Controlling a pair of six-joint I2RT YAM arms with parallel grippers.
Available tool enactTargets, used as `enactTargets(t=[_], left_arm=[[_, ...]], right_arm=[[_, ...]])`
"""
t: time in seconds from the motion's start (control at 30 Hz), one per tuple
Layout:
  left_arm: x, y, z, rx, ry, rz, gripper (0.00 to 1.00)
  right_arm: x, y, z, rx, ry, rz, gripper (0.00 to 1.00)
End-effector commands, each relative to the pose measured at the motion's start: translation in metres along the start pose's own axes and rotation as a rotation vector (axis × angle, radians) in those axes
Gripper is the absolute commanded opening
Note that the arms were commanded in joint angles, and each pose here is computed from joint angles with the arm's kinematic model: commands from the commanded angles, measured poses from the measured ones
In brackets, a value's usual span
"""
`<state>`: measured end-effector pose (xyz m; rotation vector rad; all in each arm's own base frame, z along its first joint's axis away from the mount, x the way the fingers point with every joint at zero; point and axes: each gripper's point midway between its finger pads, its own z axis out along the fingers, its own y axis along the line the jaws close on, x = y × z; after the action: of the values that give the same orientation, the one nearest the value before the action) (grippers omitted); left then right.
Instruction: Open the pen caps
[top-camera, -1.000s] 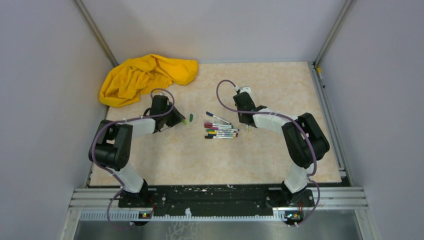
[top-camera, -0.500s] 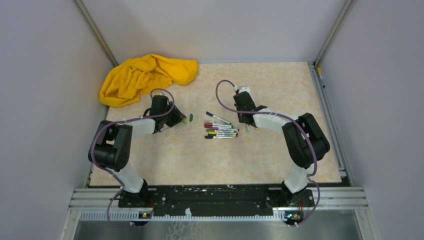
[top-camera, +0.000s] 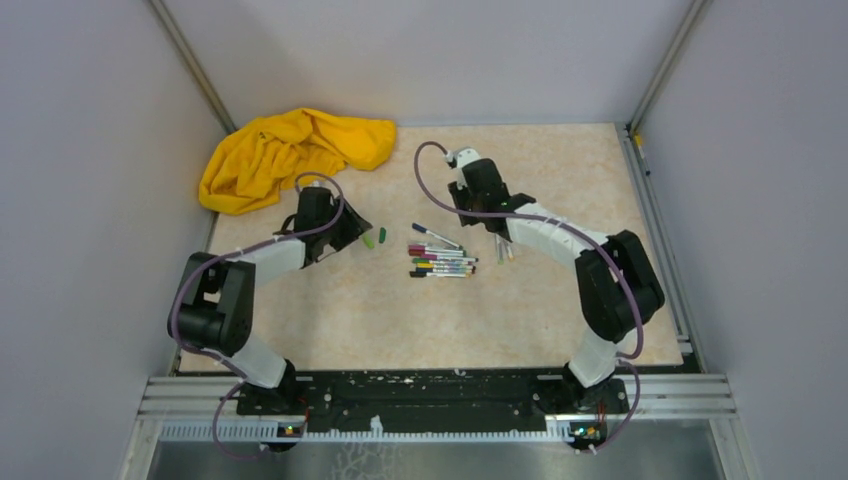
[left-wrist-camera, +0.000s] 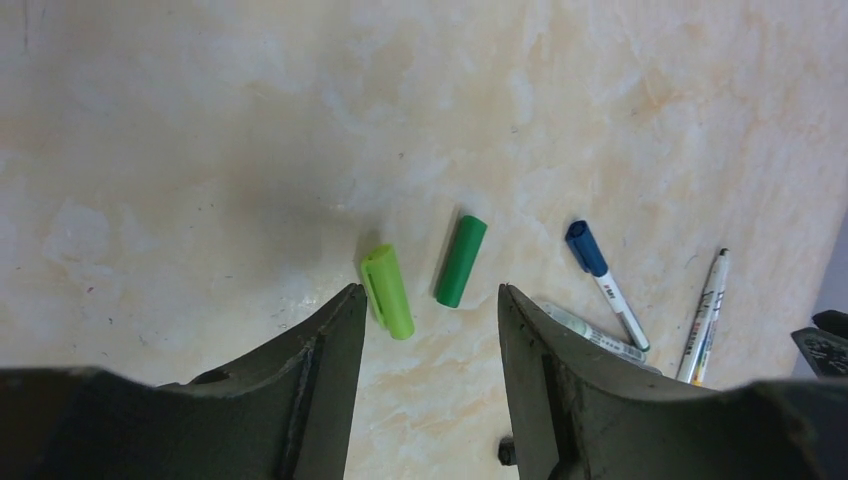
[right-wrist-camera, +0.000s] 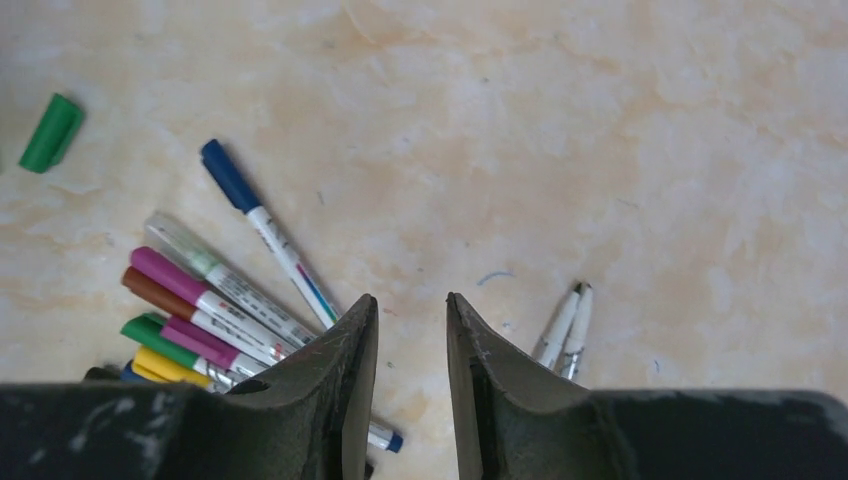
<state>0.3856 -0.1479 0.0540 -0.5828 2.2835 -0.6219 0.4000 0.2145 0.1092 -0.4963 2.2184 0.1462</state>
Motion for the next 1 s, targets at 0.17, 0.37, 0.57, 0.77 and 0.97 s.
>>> enactTargets(t=[0.17,0.37,0.57,0.77,0.97], left_arm=[[-0.011,-0.025,-0.025,0.093,-0.042,-0.023,0.63],[-0.008,-0.035,-0.034,0.156,-0.036,-0.049,0.72],[-0.003,-0.044,-0.041,0.212,-0.017,-0.073,0.73],[-0.002,-0.045,-0.045,0.226,-0.021,-0.082,0.73],[0.001,-0.044,-0.046,0.23,-0.019,-0.089,0.73]], right_arm=[[-0.015,0.065,0.016,-0.241,0.001,-0.194,0.34],[-0.006,0.077,0.028,-0.276,0.035,-0.229,0.35],[0.001,0.08,0.034,-0.285,0.062,-0.245,0.35],[0.011,0.079,0.042,-0.281,0.09,-0.255,0.35],[0.02,0.08,0.051,-0.278,0.116,-0.263,0.35]])
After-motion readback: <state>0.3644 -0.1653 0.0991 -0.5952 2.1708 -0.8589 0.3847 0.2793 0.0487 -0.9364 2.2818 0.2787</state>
